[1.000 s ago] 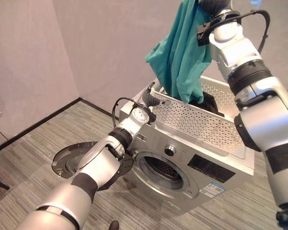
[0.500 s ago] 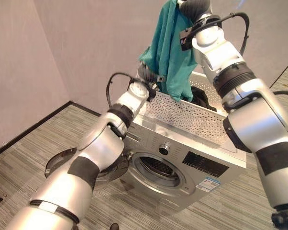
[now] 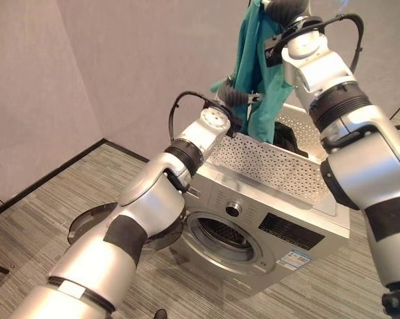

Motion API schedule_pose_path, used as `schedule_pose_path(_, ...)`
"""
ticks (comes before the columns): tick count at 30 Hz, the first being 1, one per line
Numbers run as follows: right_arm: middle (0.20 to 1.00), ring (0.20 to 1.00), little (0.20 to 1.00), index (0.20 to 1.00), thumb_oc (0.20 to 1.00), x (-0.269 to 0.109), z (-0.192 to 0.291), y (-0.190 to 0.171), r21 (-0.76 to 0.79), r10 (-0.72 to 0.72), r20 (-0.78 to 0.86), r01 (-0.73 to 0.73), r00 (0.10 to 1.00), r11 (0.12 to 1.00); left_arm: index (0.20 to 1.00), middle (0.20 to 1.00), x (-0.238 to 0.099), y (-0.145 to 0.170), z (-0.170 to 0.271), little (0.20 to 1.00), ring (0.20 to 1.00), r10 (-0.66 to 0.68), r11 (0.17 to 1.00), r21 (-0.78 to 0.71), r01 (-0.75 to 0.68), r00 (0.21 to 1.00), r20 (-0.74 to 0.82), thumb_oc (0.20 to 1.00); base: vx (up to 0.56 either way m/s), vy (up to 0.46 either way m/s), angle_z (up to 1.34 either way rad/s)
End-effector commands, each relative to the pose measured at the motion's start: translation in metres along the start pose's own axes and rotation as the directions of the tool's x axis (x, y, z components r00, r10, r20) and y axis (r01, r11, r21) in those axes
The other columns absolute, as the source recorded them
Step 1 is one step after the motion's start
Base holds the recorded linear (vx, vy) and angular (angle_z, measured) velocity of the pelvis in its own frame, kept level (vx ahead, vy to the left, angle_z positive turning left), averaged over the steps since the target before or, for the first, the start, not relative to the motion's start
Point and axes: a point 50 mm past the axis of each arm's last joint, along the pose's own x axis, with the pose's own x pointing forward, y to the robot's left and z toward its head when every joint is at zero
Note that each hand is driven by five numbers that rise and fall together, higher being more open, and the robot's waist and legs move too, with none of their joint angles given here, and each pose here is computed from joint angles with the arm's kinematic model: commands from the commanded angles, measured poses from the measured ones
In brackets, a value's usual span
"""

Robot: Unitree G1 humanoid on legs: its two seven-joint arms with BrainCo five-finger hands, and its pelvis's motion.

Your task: Grab the laundry basket,head to the washer,open it,put in the laundry and shut it.

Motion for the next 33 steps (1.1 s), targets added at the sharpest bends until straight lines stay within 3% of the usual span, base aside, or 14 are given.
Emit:
schedule_pose_path(1,0.200,0.200,0.200,0.200,0.200,0.008,0.058,-0.031,0.038,-0.110,0.145,0.105,0.983,0.994,1.000,1.000,0.003,0.015,0.025,1.000,1.000,0.045,0.999,-0.024,-0.043,0.998,0.053,1.000,0.01,-0.020,-0.05)
schedule_pose_path(11,0.200,0.200,0.200,0.200,0.200,-0.001,0.083,-0.003,0.165,-0.071,0.232,0.032,0.970,0.986,1.000,1.000,-0.001,0.030,0.081,1.000,1.000,0.091,0.988,-0.146,-0.060,0.972,0.219,1.000,0.02,-0.019,-0.08)
schedule_pose_path(16,0.200,0.200,0.200,0.200,0.200,-0.009,0.088,0.020,0.213,-0.023,0.271,-0.037,0.962,0.976,1.000,1.000,-0.001,0.037,0.078,1.000,1.000,0.116,0.975,-0.214,-0.066,0.966,0.230,1.000,0.00,-0.012,-0.13)
schedule_pose_path(17,0.200,0.200,0.200,0.200,0.200,-0.013,0.091,0.027,0.239,-0.012,0.288,-0.060,0.957,0.969,0.875,0.875,-0.002,0.037,0.076,0.875,0.875,0.115,0.965,-0.256,-0.054,0.966,0.231,0.875,0.00,-0.018,-0.05)
schedule_pose_path(18,0.200,0.200,0.200,0.200,0.200,-0.015,0.091,0.031,0.254,-0.004,0.293,-0.074,0.956,0.964,0.357,0.357,-0.001,0.036,0.072,0.357,0.357,0.115,0.961,-0.272,-0.051,0.968,0.225,0.357,0.00,-0.019,-0.07)
schedule_pose_path(19,0.200,0.200,0.200,0.200,0.200,-0.018,0.091,0.037,0.274,0.005,0.301,-0.091,0.954,0.958,0.200,0.200,-0.002,0.034,0.069,0.200,0.200,0.119,0.953,-0.299,-0.048,0.967,0.224,0.200,-0.01,-0.018,-0.09)
schedule_pose_path(28,0.200,0.200,0.200,0.200,0.200,-0.035,0.100,0.063,0.322,0.061,0.383,-0.195,0.922,0.926,0.200,0.200,-0.006,0.030,0.068,0.200,0.200,0.147,0.935,-0.353,-0.041,0.949,0.278,0.200,-0.02,-0.023,-0.07)
schedule_pose_path(29,0.539,0.539,0.539,0.539,0.539,-0.038,0.100,0.067,0.313,0.075,0.401,-0.214,0.913,0.925,0.200,0.200,-0.007,0.035,0.067,0.200,0.200,0.165,0.933,-0.356,-0.054,0.943,0.288,0.200,0.00,0.000,0.00)
schedule_pose_path(30,0.664,0.664,0.664,0.664,0.664,-0.039,0.100,0.067,0.313,0.076,0.401,-0.214,0.913,0.925,0.200,0.200,-0.007,0.035,0.067,0.200,0.200,0.165,0.933,-0.356,-0.055,0.943,0.287,0.200,-0.01,-0.033,-0.08)
schedule_pose_path(31,1.000,1.000,1.000,1.000,1.000,-0.040,0.098,0.068,0.311,0.080,0.405,-0.219,0.911,0.925,0.200,0.200,-0.007,0.039,0.066,0.200,0.200,0.177,0.932,-0.358,-0.065,0.941,0.289,0.200,0.00,-0.018,-0.10)
schedule_pose_path(33,1.000,1.000,1.000,1.000,1.000,-0.042,0.096,0.070,0.321,0.082,0.413,-0.229,0.907,0.919,0.200,0.200,-0.007,0.046,0.063,0.200,0.200,0.198,0.930,-0.356,-0.086,0.936,0.291,0.200,0.00,-0.014,-0.17)
